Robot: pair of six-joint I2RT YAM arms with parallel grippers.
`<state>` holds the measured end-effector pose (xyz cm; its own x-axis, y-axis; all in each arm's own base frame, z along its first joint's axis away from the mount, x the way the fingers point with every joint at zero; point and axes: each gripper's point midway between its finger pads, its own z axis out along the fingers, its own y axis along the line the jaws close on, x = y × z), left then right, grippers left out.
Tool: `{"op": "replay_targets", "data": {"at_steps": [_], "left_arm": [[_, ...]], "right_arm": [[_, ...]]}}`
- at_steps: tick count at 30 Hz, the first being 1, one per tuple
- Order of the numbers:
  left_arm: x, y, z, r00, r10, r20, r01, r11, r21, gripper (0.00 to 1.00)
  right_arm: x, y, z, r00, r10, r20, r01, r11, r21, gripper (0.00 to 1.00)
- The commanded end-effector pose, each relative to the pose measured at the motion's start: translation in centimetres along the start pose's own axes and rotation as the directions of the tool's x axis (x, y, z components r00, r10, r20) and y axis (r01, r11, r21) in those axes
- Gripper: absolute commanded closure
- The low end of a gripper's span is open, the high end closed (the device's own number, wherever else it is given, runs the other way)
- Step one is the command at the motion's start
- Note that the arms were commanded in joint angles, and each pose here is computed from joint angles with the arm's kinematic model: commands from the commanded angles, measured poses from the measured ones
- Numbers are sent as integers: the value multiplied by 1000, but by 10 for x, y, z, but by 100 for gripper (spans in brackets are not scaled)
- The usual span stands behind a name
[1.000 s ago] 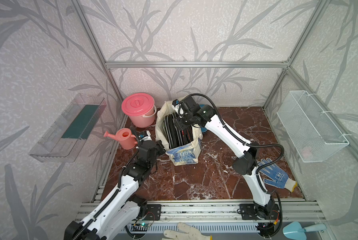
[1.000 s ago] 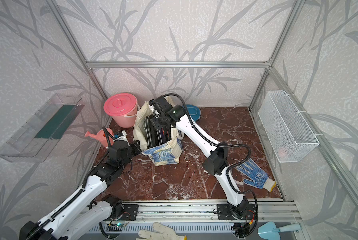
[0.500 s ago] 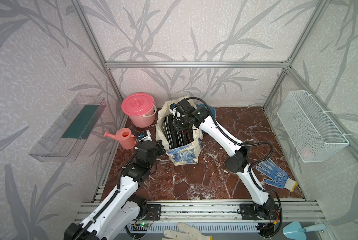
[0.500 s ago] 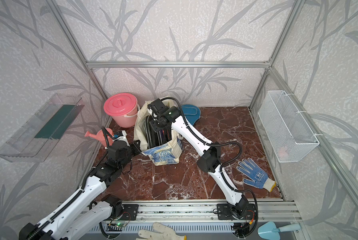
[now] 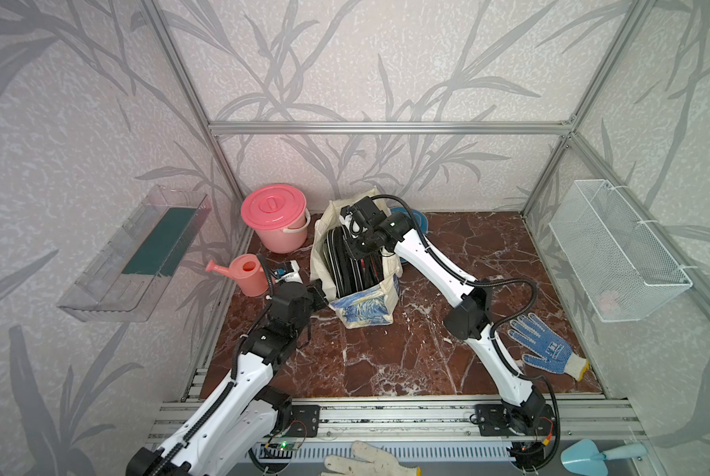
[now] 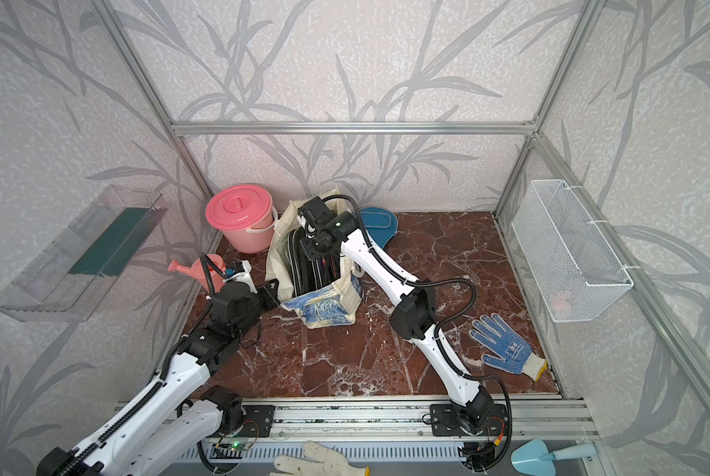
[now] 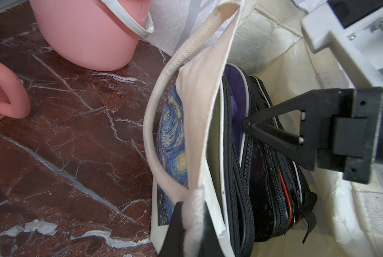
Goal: Remove the ping pong set from the canvas bag
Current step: Pick up the ping pong set from the canvas bag.
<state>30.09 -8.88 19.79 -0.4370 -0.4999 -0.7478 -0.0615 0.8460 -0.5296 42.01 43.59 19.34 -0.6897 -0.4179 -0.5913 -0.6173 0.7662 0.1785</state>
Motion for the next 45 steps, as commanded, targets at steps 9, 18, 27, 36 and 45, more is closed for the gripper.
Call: {"op": "replay_targets", "data": {"at_steps": [9,18,27,36,45], "left_arm": [[3,-14,-3,1000,27,-15,-26,996,89,100],[5,-9,-2,999,32,-11,-31,997,68,100],[7,-7,1,999,36,-15,-35,997,63,100],[6,-9,0,999,37,-13,-36,997,67,100],[7,-5,0,999,41,-7,-41,998,55,100]], "right_arm": [[2,-16,28,999,44,1,-45,999,29,74],[-2,-18,19,999,49,19,-50,998,42,100],[-20,-3,-24,997,22,80,-24,1000,19,100],[-33,4,-60,991,10,136,-12,1000,13,100],[-43,11,-98,983,-7,185,5,1000,9,100]]}}
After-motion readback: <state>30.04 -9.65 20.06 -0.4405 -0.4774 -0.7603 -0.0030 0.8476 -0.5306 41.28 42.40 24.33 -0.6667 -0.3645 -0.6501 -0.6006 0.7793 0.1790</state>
